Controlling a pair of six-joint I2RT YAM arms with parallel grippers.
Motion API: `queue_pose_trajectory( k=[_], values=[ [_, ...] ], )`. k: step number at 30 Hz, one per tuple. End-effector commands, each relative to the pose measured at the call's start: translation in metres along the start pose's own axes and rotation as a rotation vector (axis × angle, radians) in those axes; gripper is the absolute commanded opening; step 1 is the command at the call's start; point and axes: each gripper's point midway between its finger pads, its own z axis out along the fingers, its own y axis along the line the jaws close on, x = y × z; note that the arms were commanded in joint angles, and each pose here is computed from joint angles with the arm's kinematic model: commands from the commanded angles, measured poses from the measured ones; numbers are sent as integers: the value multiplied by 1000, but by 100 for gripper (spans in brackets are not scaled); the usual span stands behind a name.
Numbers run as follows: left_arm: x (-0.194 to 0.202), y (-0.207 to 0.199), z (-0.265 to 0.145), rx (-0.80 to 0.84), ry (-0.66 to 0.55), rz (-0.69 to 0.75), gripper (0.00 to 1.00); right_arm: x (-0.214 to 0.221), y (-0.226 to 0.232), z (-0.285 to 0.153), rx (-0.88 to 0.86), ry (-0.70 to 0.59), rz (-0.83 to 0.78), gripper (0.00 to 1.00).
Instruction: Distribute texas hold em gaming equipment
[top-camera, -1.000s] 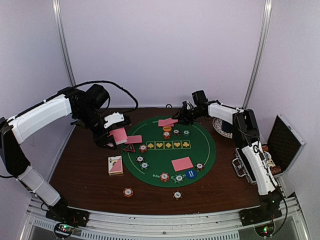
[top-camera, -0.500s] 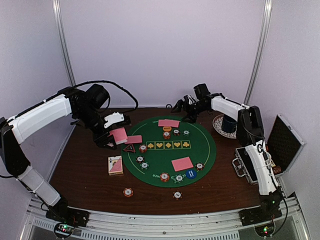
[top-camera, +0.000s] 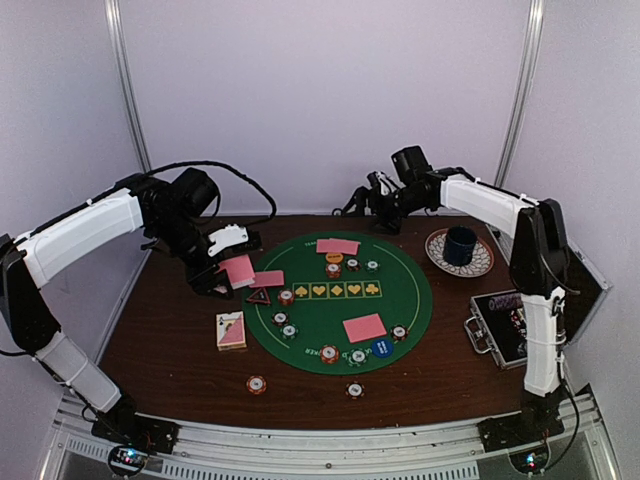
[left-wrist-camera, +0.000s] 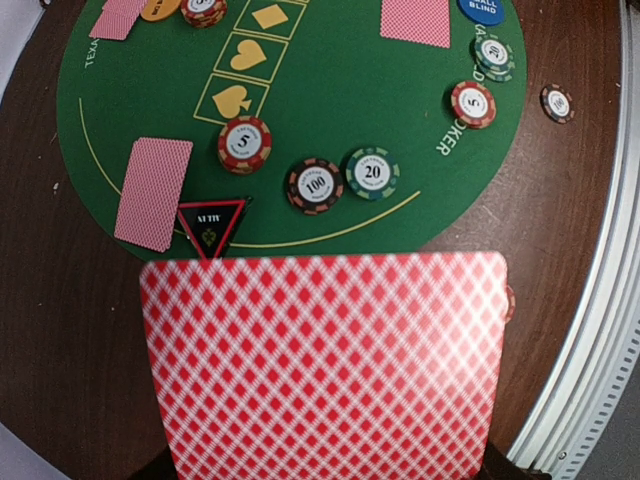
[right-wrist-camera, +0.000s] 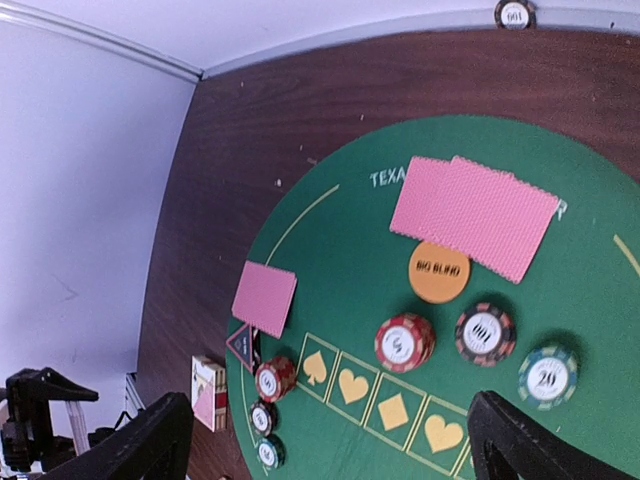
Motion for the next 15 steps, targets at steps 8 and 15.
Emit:
queue_pose_trajectory(
  k=[8, 15],
  values=[
    [-5, 5, -16, -41, -21, 11, 0, 142, 92, -22, 65, 28, -76, 100],
    [-4, 5, -21, -48, -32, 16, 0, 176, 108, -13, 87, -33, 26, 99]
  ],
)
